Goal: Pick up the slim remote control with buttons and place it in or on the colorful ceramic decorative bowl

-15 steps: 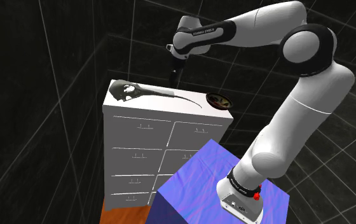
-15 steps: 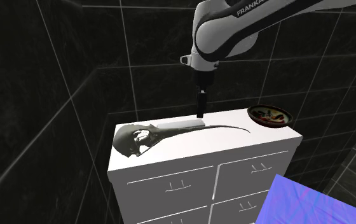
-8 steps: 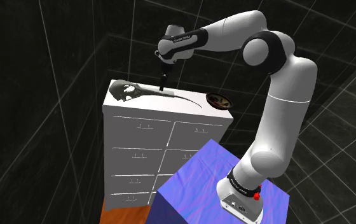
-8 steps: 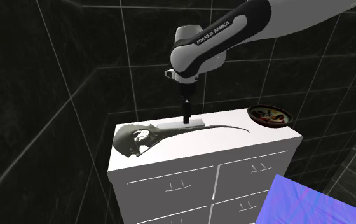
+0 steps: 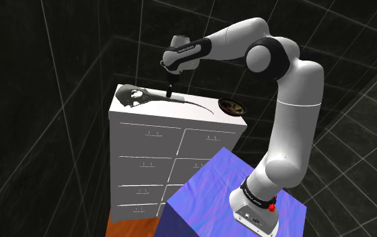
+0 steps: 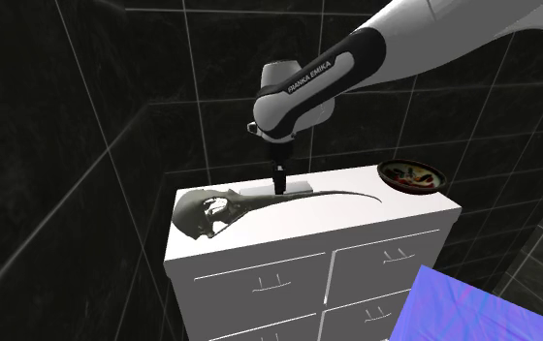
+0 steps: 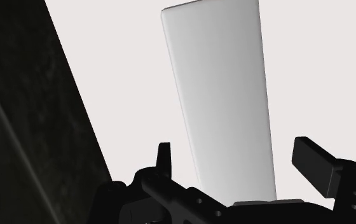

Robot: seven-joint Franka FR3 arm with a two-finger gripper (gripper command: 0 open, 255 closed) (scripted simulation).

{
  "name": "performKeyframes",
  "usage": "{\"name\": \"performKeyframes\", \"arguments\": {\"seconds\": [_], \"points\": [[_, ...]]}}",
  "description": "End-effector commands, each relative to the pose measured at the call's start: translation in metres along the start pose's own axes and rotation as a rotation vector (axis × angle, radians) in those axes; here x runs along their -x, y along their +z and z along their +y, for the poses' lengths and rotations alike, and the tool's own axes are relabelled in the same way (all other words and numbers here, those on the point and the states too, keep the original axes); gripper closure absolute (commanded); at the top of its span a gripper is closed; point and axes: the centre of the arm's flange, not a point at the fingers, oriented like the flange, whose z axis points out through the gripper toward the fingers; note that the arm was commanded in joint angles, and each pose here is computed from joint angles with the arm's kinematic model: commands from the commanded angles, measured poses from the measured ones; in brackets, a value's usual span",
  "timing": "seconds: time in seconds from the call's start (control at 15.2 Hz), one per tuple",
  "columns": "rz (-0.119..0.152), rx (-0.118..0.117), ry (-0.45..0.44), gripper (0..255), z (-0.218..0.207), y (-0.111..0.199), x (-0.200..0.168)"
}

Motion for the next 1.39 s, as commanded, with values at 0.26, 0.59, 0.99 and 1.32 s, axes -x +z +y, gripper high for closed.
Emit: {"name": "performKeyframes", "arguments": {"seconds": [0.26, 0.59, 0.99, 1.32], "points": [[0.0, 0.0, 0.0, 0, 0.0, 0.007, 0.0], [0.0, 0.0, 0.0, 255, 0.0, 0.007, 0.0], [0.0, 0.0, 0.0, 255, 0.0, 0.007, 0.001], [0.0, 0.0, 0.0, 255, 0.0, -0.009, 0.0]]}}
